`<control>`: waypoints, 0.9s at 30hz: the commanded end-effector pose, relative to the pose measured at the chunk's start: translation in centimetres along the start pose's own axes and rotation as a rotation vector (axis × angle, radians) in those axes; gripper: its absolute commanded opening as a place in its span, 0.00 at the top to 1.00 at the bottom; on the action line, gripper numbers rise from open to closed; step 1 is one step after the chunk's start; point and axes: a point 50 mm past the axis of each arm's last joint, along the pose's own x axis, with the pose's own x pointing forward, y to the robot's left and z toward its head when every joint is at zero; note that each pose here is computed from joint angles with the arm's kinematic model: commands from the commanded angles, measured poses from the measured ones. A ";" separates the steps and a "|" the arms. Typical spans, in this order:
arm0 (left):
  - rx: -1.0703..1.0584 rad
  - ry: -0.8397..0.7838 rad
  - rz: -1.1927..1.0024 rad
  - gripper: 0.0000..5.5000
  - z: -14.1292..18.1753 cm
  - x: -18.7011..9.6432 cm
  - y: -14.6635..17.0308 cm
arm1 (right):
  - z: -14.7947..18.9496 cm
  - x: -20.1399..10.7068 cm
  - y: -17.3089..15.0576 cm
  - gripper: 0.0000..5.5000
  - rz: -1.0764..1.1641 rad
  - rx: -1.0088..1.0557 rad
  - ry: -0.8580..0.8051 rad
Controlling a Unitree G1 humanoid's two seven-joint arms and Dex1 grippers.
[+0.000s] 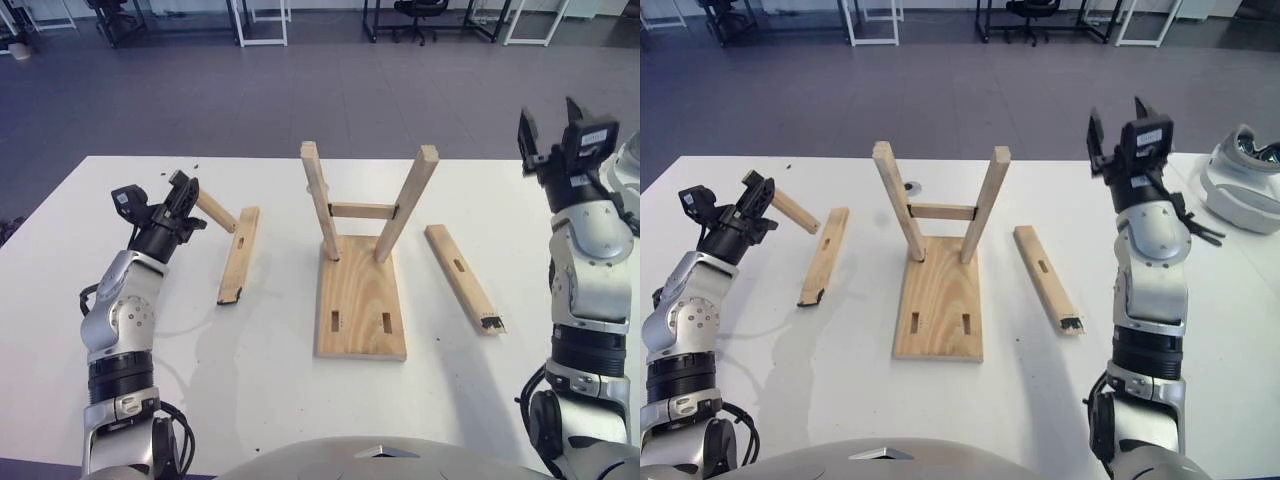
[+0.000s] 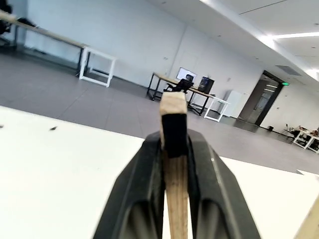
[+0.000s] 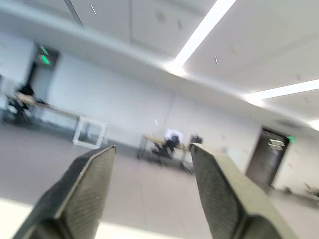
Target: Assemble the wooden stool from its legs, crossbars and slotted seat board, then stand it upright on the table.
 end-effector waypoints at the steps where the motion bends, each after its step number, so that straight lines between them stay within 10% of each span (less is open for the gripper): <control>1: -0.062 -0.011 0.061 0.93 -0.9 0.7 1.3 | -5.3 -2.4 1.5 0.49 0.019 0.007 0.173; 27: 0.051 0.194 0.215 0.93 -6.9 -0.8 2.4 | -8.1 -3.4 2.5 0.49 0.033 -0.027 0.226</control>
